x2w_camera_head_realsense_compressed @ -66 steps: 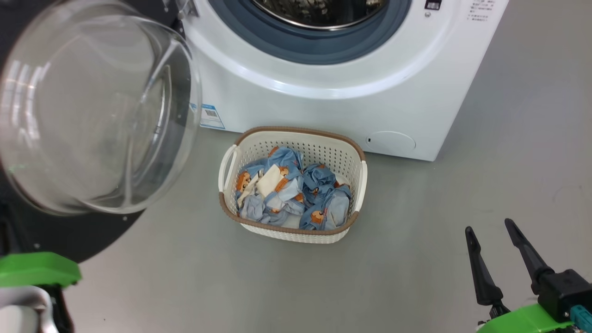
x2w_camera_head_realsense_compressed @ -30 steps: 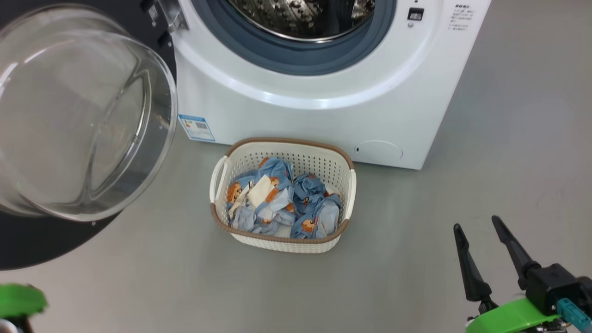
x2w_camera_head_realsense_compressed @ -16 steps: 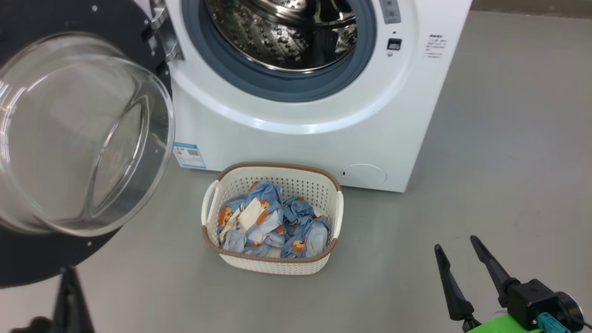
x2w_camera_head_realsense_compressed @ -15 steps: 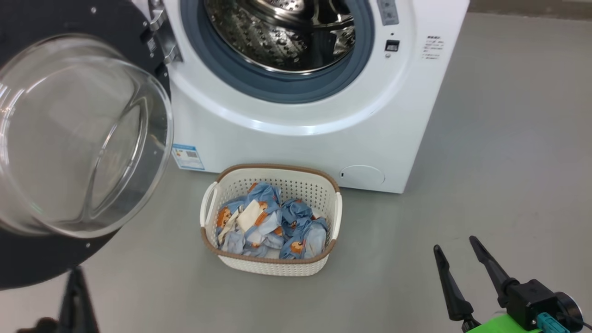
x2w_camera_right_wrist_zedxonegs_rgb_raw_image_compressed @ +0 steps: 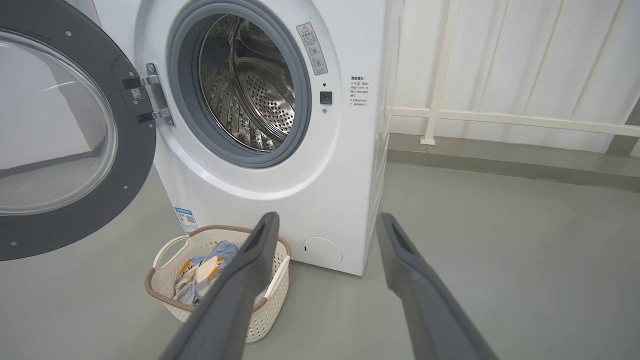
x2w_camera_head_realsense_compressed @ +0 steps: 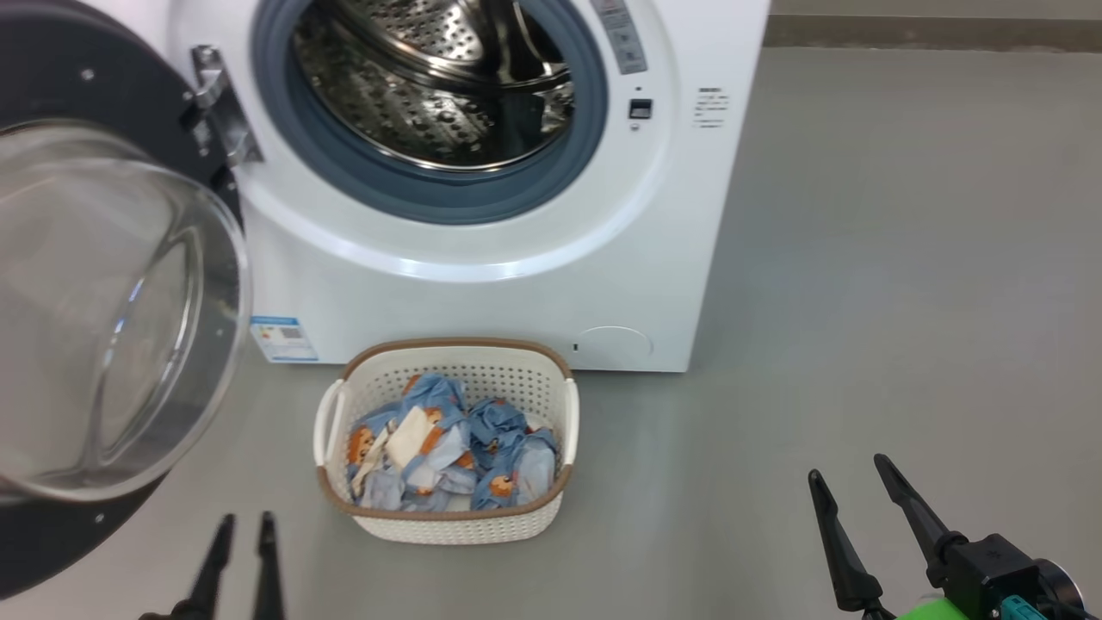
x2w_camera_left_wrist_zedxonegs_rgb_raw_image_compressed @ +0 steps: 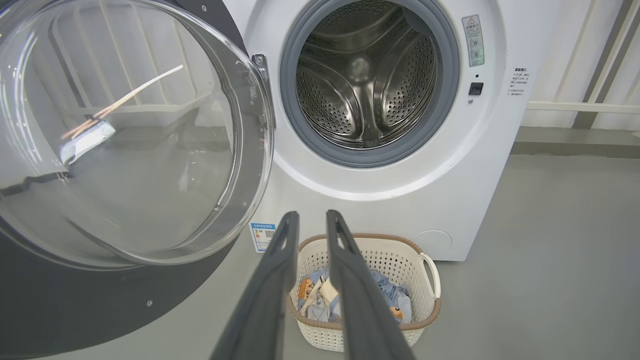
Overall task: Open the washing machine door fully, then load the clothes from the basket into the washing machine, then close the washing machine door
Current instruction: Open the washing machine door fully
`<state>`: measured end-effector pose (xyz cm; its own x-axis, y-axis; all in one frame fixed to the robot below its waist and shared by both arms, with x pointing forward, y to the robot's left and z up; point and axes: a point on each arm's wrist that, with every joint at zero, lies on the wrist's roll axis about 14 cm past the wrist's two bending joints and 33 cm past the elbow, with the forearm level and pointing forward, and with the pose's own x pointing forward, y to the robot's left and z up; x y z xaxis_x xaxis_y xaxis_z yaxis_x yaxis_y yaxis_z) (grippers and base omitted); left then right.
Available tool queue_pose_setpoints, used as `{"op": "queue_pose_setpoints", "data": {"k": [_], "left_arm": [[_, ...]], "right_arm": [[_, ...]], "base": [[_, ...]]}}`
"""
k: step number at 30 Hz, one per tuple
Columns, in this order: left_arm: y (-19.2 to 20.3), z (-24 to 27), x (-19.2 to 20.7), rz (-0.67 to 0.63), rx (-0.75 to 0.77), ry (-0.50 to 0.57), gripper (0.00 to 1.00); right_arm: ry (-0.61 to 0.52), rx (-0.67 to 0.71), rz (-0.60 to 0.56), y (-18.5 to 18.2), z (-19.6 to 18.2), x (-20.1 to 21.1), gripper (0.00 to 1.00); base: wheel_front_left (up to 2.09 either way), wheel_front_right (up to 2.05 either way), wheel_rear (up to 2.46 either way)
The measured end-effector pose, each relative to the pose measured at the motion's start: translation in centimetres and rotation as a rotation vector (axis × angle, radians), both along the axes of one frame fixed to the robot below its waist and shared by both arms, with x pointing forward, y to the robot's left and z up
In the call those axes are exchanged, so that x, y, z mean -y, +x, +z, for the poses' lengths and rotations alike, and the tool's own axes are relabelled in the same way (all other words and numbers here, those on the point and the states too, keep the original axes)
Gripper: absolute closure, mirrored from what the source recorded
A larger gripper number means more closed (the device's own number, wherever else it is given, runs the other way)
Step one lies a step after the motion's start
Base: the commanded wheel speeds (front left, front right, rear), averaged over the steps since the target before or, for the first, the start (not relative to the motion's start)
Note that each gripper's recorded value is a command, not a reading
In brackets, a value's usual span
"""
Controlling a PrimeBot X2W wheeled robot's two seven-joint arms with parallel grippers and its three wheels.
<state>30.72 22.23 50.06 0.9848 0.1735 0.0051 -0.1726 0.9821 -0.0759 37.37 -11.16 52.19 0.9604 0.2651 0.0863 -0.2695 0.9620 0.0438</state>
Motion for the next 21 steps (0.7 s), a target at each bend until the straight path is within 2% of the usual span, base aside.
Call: {"op": "queue_pose_setpoints", "data": {"k": [9,21], "left_arm": [[1.7,-0.2,2.9,-0.102,-0.011,0.0,0.0],[2.3,-0.6,3.8,-0.125,-0.026,0.003,0.0]], "right_arm": [[-0.001,0.01,-0.081,-1.1,0.3,2.7,0.0],[-0.001,0.012,-0.117,-1.7,0.4,3.9,0.0]], "base": [[0.0,0.0,0.0],[0.0,0.0,0.0]]}}
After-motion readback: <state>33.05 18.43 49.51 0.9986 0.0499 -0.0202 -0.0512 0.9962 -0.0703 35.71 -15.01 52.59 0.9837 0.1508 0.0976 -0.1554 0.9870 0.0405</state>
